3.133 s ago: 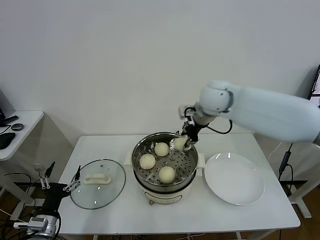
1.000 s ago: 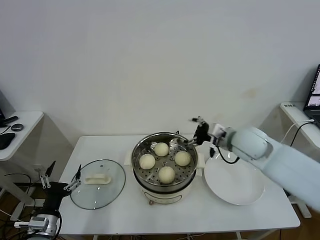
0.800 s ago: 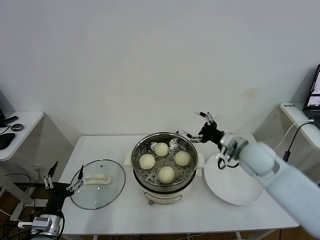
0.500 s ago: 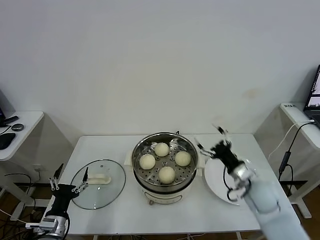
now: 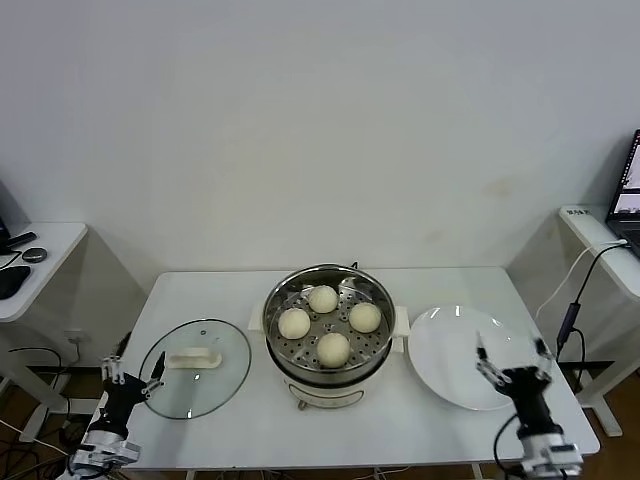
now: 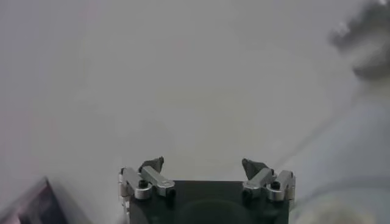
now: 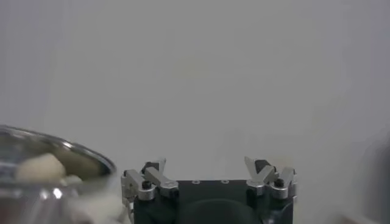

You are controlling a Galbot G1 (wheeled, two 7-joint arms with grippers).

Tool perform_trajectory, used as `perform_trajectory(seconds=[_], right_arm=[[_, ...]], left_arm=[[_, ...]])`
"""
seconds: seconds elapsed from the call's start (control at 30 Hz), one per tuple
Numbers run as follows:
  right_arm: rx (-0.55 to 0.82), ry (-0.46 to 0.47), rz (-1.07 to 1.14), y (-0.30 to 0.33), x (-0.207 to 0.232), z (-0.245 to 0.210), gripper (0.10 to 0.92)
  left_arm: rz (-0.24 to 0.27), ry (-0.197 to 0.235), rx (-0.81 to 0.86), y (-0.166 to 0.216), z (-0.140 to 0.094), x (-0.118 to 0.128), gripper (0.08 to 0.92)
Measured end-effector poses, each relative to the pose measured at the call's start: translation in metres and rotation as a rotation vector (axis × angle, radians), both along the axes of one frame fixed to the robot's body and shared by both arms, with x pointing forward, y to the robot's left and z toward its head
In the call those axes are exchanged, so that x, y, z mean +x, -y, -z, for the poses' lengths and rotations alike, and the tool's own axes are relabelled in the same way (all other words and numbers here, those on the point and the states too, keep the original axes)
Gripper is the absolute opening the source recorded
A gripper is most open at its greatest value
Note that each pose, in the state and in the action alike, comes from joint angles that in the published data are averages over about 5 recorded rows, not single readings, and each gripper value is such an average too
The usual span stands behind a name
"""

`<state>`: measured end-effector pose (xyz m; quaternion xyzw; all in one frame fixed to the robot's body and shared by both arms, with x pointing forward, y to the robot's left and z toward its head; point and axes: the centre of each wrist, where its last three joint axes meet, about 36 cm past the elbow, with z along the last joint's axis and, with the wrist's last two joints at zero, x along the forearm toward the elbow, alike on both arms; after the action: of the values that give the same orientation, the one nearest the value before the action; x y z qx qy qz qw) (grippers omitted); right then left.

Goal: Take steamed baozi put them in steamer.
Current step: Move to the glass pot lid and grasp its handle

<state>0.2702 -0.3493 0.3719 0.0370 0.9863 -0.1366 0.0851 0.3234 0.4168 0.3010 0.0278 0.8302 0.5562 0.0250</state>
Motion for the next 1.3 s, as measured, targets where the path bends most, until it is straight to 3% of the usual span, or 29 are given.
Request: perform_trajectory(seconds=[0.23,0.43,0.87,1.3], right_arm=[[0.011,-0.014,0.109,0.014,-0.032,0.005,0.823],[0.011,-0.022,0.149,0.018,-0.046,0.005,0.823],[0.019,-0.045,0.187,0.02,-0.06,0.011,0.823],[0.044,-0.066,0.186,0.016,-0.067,0.009,0.823]], left_arm=[[0.109,-0.078,0.294,-0.004,0.017,0.008,0.823],[0.153,-0.111,0.406,-0.001,0.022,0.006,0.823],[0.182,-0.098,0.512,0.005,0.02,0.03,0.823],[0.17,-0.086,0.53,0.006,0.024,0.061,0.823]])
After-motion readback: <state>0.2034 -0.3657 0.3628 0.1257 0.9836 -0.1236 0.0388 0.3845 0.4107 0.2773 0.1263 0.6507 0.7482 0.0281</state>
